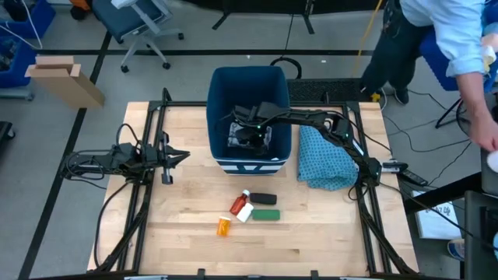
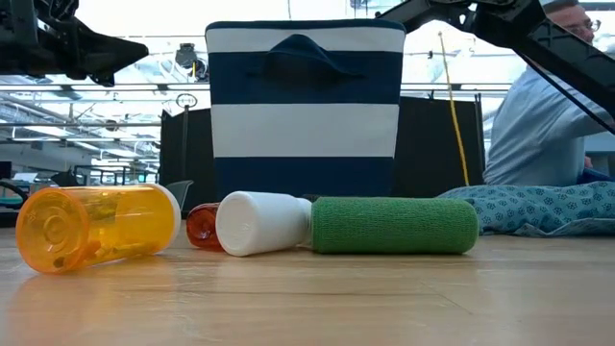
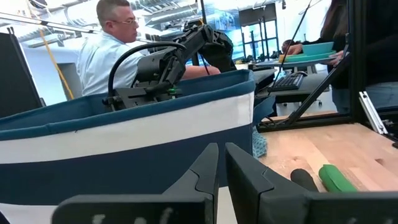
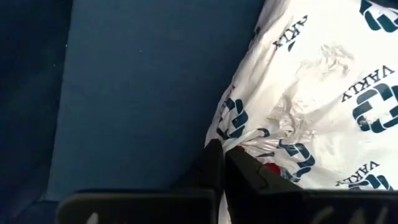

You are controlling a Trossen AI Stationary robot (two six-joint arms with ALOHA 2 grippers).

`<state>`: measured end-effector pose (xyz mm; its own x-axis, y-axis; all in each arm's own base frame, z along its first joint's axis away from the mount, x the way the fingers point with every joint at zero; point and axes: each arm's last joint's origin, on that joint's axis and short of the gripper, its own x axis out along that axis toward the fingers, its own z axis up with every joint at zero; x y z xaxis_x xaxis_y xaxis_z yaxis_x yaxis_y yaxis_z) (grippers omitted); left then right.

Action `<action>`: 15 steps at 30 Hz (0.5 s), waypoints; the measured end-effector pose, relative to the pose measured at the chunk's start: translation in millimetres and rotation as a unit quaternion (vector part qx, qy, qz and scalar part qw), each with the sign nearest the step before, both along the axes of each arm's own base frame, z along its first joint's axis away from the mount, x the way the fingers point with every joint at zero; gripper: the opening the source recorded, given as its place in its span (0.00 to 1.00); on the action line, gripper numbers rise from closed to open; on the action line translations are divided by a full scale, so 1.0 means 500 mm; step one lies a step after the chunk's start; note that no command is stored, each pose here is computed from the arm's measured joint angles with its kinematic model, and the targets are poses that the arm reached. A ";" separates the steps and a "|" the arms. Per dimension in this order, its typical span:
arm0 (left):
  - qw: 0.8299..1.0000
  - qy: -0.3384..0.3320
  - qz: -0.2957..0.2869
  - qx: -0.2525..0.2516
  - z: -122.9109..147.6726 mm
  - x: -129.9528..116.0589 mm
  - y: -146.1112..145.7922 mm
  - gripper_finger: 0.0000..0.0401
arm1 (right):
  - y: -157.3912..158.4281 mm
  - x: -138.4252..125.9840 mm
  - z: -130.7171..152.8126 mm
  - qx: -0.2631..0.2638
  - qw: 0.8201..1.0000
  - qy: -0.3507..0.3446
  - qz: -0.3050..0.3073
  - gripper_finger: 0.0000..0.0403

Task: Pick & place medical supplies in basket/bin
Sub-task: Put the mailer bag into the blue bin

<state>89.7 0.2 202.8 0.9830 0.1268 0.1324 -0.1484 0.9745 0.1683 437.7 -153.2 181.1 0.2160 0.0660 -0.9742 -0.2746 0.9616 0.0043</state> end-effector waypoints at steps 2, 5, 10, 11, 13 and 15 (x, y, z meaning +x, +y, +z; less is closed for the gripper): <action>1.000 0.000 0.000 0.001 0.000 0.000 0.000 0.08 | -0.001 0.001 -0.001 -0.001 1.000 -0.003 -0.002 0.05; 1.000 0.000 0.000 0.001 0.000 0.000 0.000 0.08 | -0.002 0.002 -0.002 -0.001 1.000 -0.003 -0.002 0.13; 1.000 0.004 -0.001 -0.006 -0.002 0.000 0.000 0.08 | -0.005 0.004 -0.002 -0.016 1.000 -0.005 -0.018 0.29; 1.000 0.005 -0.002 -0.010 -0.002 0.000 0.000 0.08 | -0.006 0.003 0.001 -0.026 0.999 -0.004 -0.021 0.32; 1.000 0.005 -0.002 -0.011 -0.002 0.000 0.000 0.08 | -0.007 -0.001 0.010 -0.043 0.999 0.000 -0.026 0.37; 1.000 0.005 -0.002 -0.011 -0.002 0.000 0.000 0.08 | -0.008 -0.003 0.027 -0.054 0.998 -0.009 -0.028 0.41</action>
